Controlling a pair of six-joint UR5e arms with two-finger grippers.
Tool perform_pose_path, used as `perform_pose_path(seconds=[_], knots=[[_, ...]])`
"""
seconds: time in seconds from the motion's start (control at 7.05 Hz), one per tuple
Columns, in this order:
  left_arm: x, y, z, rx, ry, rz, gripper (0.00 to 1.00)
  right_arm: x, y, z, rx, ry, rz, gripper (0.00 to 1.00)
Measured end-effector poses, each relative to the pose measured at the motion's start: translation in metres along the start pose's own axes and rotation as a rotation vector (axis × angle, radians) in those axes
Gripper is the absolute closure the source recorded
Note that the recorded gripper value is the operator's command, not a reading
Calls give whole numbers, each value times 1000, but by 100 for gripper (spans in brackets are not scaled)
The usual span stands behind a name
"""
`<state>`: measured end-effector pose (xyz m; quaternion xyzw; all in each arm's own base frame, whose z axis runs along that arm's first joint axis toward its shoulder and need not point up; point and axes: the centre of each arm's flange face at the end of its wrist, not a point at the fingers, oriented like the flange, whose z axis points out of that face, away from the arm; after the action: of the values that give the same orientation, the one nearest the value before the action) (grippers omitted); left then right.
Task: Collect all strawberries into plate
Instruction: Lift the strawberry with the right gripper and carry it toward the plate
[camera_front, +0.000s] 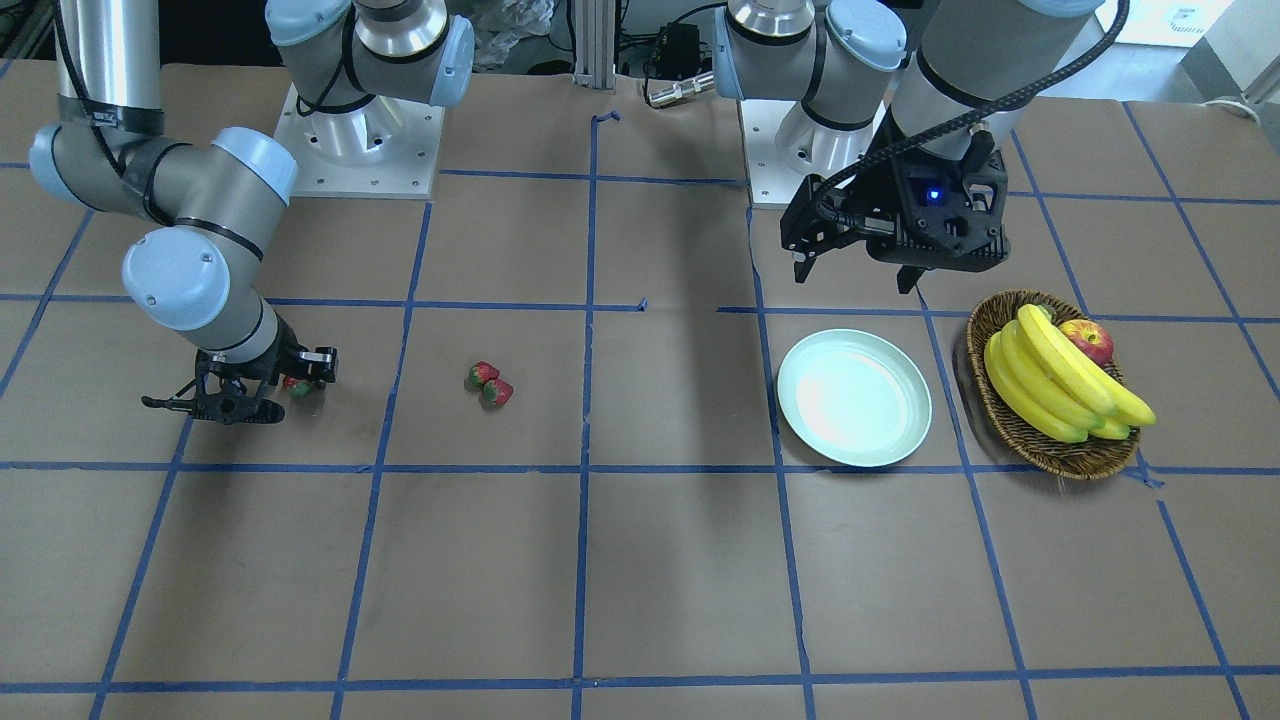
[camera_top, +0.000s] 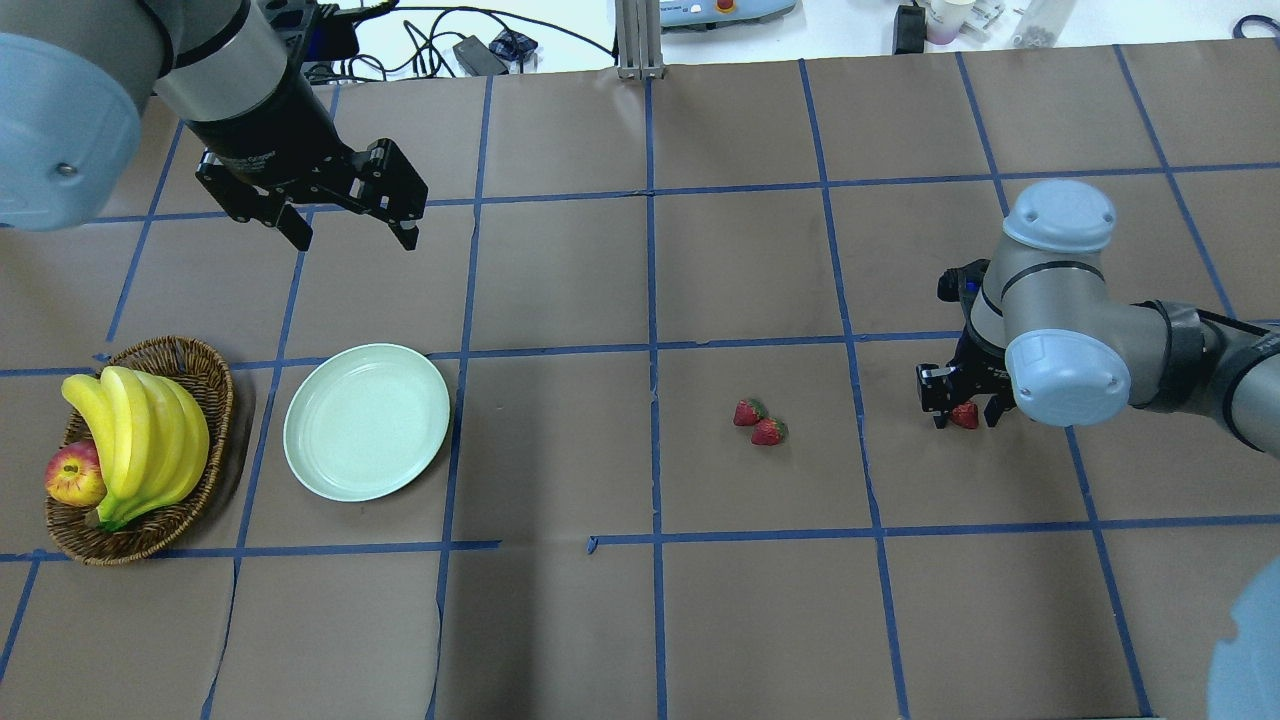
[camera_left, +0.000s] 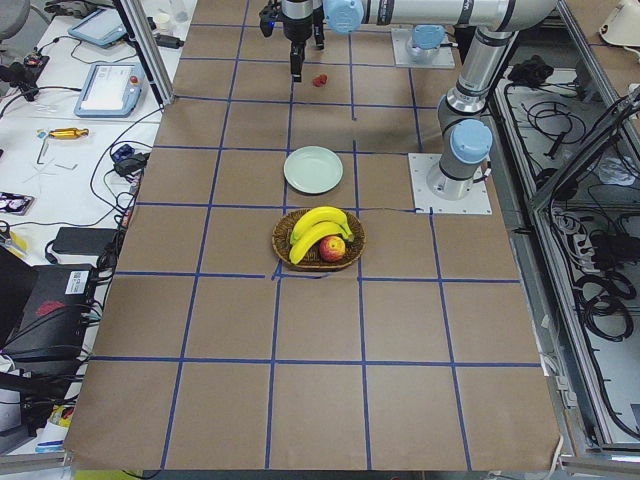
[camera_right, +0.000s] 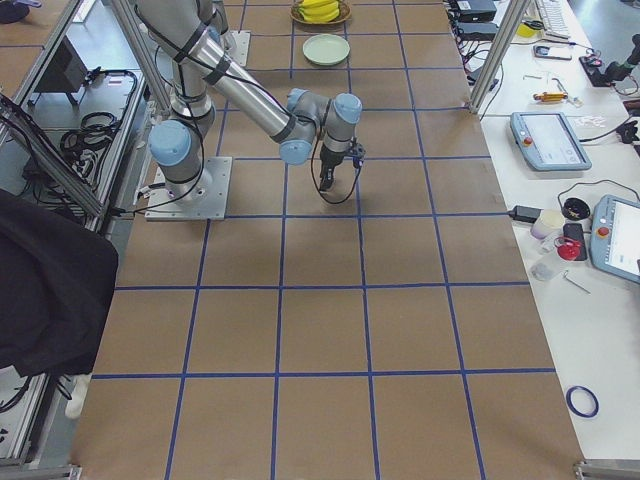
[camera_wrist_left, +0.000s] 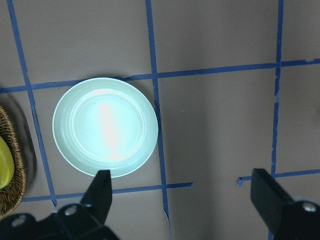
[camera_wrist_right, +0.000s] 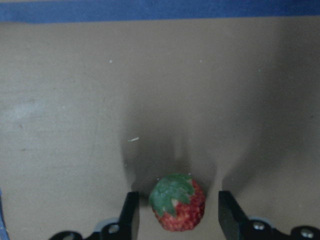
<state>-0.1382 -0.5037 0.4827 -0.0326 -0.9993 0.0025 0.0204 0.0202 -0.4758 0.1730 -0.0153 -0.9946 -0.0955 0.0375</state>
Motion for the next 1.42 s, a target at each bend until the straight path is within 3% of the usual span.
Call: perform_pose_path(seconds=[0.43,0.85,0.99,1.42], knots=[[0,0,0,0,0,0,0,0,-1,-1,14,3,2,99],[0,0,0,0,0,-1,0,-3,-4,-16,51,1,5,99],[0,0,0,0,0,-1,0,-14,-9,-30,83,3,-8,95],[0,1,-2,2,0,0,0,-90,-20,-72,188,-26,-28,96]])
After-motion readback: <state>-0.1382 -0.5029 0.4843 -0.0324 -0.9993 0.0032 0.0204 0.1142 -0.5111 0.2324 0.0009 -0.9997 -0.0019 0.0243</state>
